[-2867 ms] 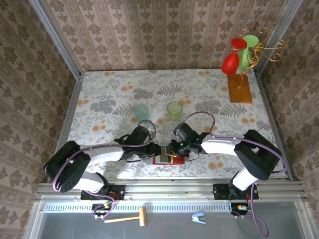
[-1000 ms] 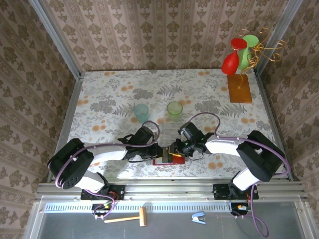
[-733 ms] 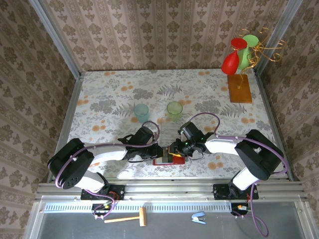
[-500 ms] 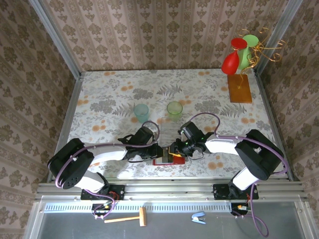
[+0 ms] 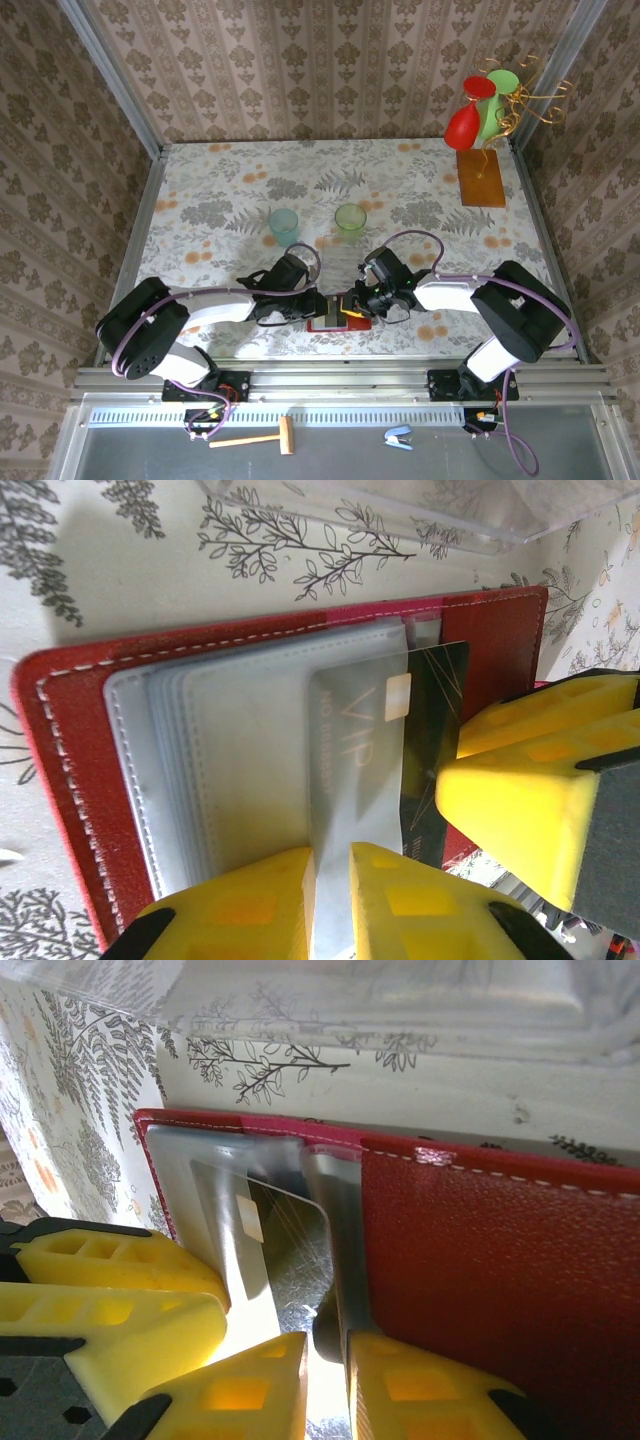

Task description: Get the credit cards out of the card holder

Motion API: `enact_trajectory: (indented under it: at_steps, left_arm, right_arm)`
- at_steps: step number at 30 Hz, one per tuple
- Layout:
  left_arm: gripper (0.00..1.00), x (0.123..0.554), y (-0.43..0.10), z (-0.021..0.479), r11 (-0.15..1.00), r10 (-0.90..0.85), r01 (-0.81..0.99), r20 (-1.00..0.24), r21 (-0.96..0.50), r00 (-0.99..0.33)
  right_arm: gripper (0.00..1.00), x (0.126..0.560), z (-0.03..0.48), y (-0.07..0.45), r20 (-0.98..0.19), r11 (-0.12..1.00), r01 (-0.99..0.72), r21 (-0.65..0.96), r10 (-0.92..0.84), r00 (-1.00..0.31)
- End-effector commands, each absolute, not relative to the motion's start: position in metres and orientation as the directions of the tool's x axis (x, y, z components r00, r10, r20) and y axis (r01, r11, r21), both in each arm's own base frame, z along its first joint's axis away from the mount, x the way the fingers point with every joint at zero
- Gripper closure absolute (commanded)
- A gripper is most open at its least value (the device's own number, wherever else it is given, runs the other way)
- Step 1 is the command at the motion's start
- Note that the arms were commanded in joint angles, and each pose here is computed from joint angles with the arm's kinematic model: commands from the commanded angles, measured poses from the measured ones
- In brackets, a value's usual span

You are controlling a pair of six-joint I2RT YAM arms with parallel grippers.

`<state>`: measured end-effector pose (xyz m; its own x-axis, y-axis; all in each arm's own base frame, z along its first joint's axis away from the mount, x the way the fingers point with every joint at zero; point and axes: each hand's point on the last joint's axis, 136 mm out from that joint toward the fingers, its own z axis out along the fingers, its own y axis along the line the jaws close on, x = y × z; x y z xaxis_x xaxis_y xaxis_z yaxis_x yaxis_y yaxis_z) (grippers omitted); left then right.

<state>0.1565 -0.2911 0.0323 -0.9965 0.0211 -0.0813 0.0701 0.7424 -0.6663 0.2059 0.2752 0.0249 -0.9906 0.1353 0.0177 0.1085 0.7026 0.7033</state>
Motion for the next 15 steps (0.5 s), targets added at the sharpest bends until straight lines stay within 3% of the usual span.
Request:
enact_trajectory:
  at_steps: [1, 15]
  left_arm:
    - [0.82, 0.147, -0.279, 0.015, 0.784, 0.034, 0.052, -0.042, -0.618, -0.999]
    - [0.82, 0.147, -0.280, 0.016, 0.783, 0.034, 0.052, -0.041, -0.620, -0.999]
  right_arm:
    - [0.85, 0.202, 0.032, 0.278, 0.035, 0.672, 0.115, 0.732, 0.132, -0.991]
    - [0.93, 0.198, 0.029, 0.260, 0.006, 0.709, 0.120, 0.695, 0.161, -0.987]
